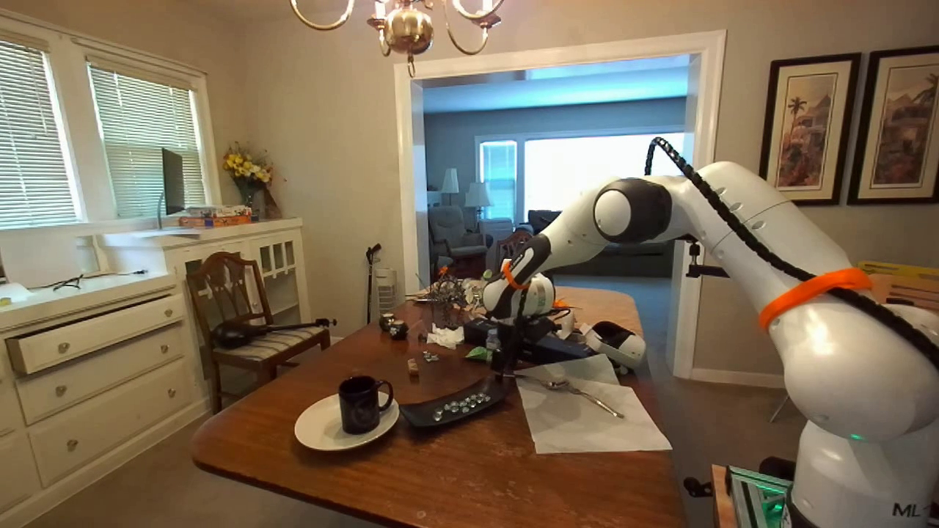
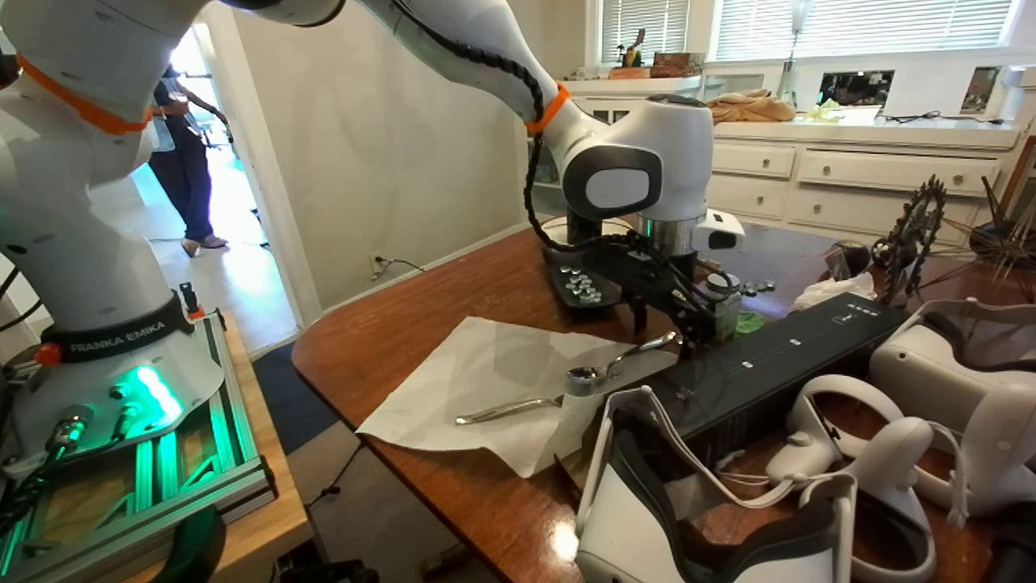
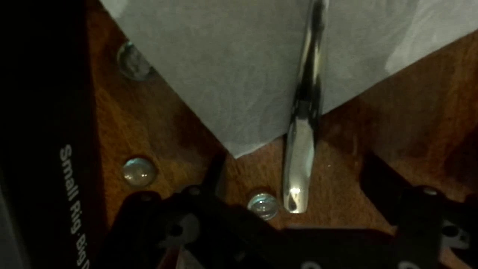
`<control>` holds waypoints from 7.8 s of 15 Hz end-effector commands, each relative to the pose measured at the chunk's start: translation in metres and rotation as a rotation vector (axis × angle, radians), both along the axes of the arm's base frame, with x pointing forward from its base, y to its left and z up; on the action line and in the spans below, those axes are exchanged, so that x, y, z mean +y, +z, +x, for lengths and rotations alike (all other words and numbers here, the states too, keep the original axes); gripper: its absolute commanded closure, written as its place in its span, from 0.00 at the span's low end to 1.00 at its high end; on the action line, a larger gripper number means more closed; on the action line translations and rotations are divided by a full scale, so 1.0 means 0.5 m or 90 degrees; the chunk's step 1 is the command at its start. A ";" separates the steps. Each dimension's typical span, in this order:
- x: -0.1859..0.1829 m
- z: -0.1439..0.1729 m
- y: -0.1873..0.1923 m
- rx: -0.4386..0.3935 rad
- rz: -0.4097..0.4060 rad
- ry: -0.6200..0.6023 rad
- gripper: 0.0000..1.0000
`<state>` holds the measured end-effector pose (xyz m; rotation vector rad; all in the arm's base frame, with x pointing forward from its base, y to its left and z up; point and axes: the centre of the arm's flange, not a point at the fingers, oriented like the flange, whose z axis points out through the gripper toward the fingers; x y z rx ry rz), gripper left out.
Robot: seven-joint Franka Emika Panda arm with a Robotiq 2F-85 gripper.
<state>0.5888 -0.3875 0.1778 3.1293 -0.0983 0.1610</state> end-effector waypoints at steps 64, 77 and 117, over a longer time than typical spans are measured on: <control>-0.005 -0.009 -0.019 -0.033 0.002 0.045 0.36; 0.007 -0.007 0.009 -0.006 0.040 0.018 0.99; -0.027 -0.070 0.085 0.054 0.351 -0.361 0.95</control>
